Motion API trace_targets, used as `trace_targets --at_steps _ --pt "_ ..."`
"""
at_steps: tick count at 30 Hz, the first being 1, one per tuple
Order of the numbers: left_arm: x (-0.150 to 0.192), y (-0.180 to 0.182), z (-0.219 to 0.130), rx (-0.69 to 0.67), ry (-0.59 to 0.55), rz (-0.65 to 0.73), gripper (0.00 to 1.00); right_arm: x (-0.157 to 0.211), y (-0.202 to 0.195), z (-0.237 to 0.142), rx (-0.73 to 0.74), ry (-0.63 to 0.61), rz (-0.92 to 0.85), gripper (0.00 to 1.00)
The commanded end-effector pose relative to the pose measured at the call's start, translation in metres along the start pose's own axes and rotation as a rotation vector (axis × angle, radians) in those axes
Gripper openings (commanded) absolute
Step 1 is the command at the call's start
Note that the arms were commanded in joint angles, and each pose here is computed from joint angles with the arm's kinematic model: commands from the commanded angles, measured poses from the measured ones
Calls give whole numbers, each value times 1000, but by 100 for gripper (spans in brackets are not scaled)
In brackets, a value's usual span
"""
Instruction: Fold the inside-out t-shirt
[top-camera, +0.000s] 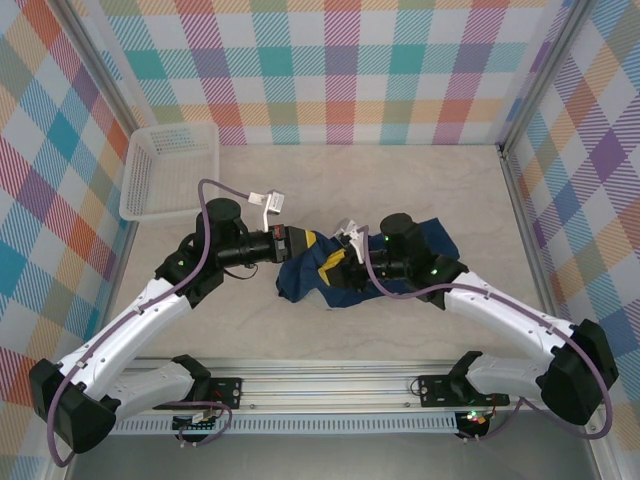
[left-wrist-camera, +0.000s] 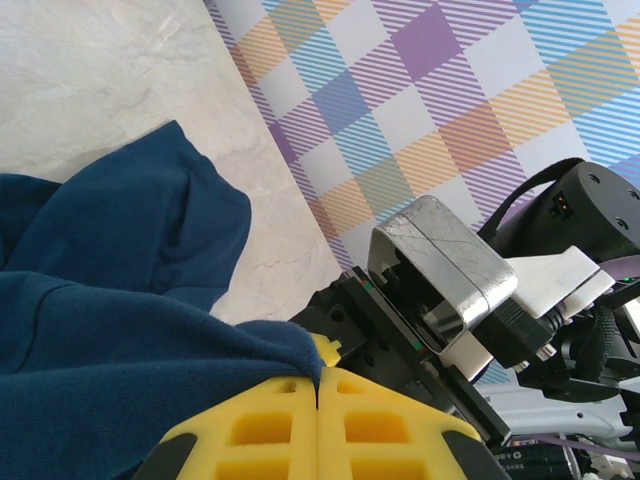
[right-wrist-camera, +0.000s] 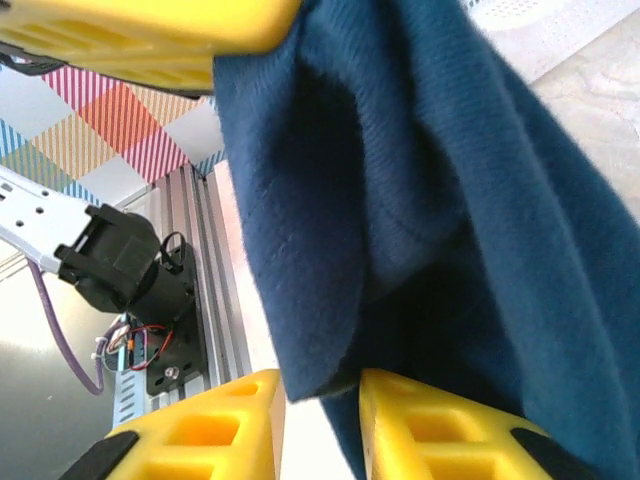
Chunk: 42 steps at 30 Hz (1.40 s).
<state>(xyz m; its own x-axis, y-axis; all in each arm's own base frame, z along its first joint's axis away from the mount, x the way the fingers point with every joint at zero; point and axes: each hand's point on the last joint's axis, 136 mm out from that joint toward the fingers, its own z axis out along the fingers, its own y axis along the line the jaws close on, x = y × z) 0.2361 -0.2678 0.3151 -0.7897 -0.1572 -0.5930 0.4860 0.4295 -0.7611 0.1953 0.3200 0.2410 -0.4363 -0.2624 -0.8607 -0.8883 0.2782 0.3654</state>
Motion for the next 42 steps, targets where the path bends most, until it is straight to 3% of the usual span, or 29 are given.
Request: trace_targets --at_steps 1,8,11,16,19,23,27,31,38,42 --pt "-8 -5 -6 19 -39 19 0 -28 10 -3 -32 -81 -46 21" --pt "-7 0 -4 7 -39 22 0 -32 15 -7 -40 -102 -46 0" --pt "-8 11 -4 -49 -51 27 0 -39 23 -16 -56 -116 -44 0" --pt "-15 52 -14 -283 -112 81 0 -67 46 -34 -145 -186 -13 0" --pt "-9 64 -21 -352 -100 114 12 -80 51 -32 -196 -224 38 0" --pt "-6 60 -35 -348 -127 162 34 -91 42 -22 -204 -248 125 0" --pt "4 50 -47 -301 -148 217 46 -101 32 -18 -175 -281 189 0" --pt "20 30 -44 -158 -134 281 60 -107 26 -14 -159 -288 241 0" --pt "23 24 -20 -123 -77 389 63 -108 25 -11 -169 -277 276 0" --pt "13 11 -3 -69 -63 408 57 -105 24 -11 -162 -268 286 0"
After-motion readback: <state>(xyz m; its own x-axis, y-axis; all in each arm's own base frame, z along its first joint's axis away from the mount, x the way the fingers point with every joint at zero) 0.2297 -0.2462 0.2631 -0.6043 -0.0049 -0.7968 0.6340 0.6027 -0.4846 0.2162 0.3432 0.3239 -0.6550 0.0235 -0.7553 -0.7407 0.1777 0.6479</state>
